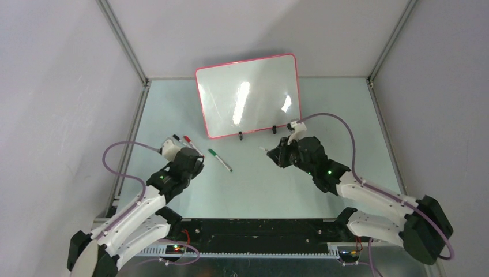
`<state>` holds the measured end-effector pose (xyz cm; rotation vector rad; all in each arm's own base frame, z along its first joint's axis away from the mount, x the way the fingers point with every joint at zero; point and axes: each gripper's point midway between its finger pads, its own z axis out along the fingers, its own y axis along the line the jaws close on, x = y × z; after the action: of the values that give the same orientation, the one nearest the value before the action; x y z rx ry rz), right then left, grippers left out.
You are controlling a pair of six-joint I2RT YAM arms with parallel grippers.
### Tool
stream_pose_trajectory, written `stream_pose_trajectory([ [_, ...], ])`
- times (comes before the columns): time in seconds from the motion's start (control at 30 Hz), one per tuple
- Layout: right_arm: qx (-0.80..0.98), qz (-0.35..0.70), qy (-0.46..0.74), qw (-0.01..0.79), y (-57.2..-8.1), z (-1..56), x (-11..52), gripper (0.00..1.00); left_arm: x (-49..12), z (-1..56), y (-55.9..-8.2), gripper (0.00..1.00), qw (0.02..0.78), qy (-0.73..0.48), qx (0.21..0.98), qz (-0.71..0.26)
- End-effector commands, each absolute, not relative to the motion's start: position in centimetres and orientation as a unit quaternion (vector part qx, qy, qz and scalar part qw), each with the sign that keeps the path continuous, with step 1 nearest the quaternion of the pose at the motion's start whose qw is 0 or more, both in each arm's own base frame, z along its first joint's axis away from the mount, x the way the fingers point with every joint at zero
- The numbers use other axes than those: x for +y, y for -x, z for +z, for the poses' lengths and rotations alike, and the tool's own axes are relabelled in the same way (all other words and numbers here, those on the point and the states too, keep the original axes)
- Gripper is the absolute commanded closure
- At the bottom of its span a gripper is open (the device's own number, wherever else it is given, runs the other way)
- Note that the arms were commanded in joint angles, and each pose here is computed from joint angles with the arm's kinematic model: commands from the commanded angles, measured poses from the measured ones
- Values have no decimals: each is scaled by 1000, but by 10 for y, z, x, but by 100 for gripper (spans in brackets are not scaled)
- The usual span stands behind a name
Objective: Write a sentence on the whiteboard
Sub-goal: Place the pen cap at the center of the board.
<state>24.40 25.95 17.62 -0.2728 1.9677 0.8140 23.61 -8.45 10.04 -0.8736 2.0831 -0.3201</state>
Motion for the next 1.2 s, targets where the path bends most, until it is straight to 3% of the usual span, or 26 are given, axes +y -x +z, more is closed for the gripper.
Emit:
stream_pose_trajectory([
  [0.0, 817, 338, 133, 448, -244, 169, 275, 100, -71, 97, -237, 100, 411, 328, 847, -79],
  [0.4, 842, 290, -13, 454, -263, 161, 252, 100, -81, 73, -243, 96, 378, 303, 871, -83],
  [0.73, 849, 212, -3, 484, -271, 154, 220, 100, -85, 52, -263, 95, 343, 300, 885, -94],
  [0.93, 845, 215, 9, 489, -269, 153, 222, 100, -73, 46, -271, 89, 326, 312, 889, -79],
  [1.0, 844, 217, 13, 490, -268, 153, 224, 100, -70, 46, -271, 77, 322, 320, 887, -80],
  [1.03, 844, 217, 14, 490, -268, 153, 224, 100, -69, 49, -271, 64, 325, 320, 886, -83],
  [1.13, 844, 218, 13, 489, -268, 153, 224, 100, -67, 56, -268, 41, 332, 313, 886, -84],
  [1.17, 843, 219, 15, 490, -268, 153, 224, 100, -66, 62, -268, 38, 340, 311, 883, -87],
])
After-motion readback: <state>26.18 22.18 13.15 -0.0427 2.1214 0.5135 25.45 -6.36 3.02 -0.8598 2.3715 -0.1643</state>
